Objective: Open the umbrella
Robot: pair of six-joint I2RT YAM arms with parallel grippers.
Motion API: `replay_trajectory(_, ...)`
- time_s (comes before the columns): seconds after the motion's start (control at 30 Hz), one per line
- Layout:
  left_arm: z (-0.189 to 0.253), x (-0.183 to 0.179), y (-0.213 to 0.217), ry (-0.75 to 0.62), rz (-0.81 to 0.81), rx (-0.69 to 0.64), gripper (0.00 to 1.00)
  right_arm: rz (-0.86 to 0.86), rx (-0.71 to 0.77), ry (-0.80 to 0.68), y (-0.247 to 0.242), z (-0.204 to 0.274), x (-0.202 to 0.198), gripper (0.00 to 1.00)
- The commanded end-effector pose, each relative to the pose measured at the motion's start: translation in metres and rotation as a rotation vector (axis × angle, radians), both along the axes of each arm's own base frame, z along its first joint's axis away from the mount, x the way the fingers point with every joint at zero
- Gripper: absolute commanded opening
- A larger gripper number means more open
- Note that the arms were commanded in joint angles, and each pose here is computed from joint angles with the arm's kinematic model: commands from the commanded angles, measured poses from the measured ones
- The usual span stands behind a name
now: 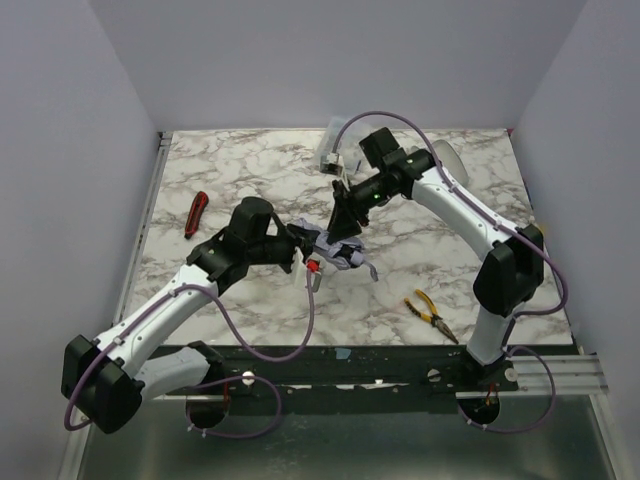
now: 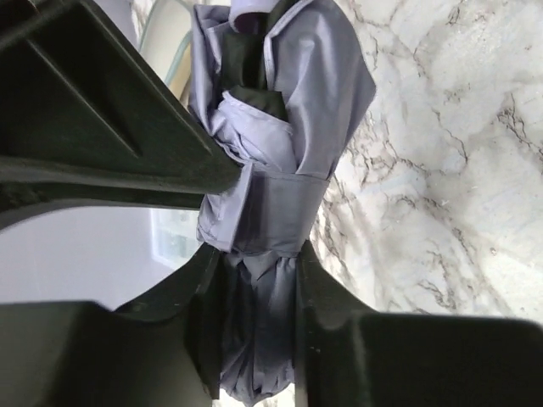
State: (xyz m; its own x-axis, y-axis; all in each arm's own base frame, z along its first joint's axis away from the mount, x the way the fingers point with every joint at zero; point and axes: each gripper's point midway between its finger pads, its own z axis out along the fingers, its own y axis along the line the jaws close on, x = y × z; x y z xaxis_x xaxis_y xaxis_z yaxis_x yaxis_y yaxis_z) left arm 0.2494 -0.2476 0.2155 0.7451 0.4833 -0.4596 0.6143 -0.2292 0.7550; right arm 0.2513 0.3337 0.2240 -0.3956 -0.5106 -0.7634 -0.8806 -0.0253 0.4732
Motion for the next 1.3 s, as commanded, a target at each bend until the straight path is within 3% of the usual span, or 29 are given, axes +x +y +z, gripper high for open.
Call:
replay_trajectory(0.0, 0.01, 0.011, 0.006, 0.034, 0.133, -0.088, 0.0, -0.011, -0.011, -0.05, -0.003, 0.019, -0.002, 0.49)
replay_trajectory(0.07, 0.015, 0.009, 0.006, 0.076, 0.153, -0.135, 0.0, -0.082, -0.018, -0.069, -0.006, 0.024, 0.01, 0.65)
replay_trajectory(0.13, 0.023, 0.007, 0.005, 0.123, 0.175, -0.202, 0.0, -0.159, 0.002, -0.074, -0.015, 0.033, 0.025, 0.72)
replay_trajectory(0.37, 0.061, 0.02, 0.007, 0.321, 0.342, -0.461, 0.0, -0.533, 0.16, 0.042, -0.054, 0.083, 0.086, 0.84)
replay_trajectory(0.43, 0.073, 0.024, 0.007, 0.381, 0.372, -0.531, 0.0, -0.549, 0.216, 0.037, -0.055, 0.095, 0.085, 0.88)
replay_trajectory(0.5, 0.085, 0.025, 0.006, 0.431, 0.39, -0.595, 0.0, -0.524, 0.26, 0.045, -0.054, 0.102, 0.075, 1.0)
replay_trajectory(0.7, 0.107, 0.022, -0.002, 0.505, 0.364, -0.682, 0.0, -0.468, 0.305, 0.019, -0.054, 0.097, 0.058, 1.0)
replay_trajectory(0.9, 0.11, 0.011, -0.008, 0.515, 0.298, -0.671, 0.0, -0.32, 0.314, -0.064, -0.048, 0.102, 0.037, 1.0)
replay_trajectory(1.27, 0.103, 0.008, -0.009, 0.511, 0.282, -0.641, 0.0, -0.187, 0.291, -0.008, -0.043, 0.1, 0.004, 1.0)
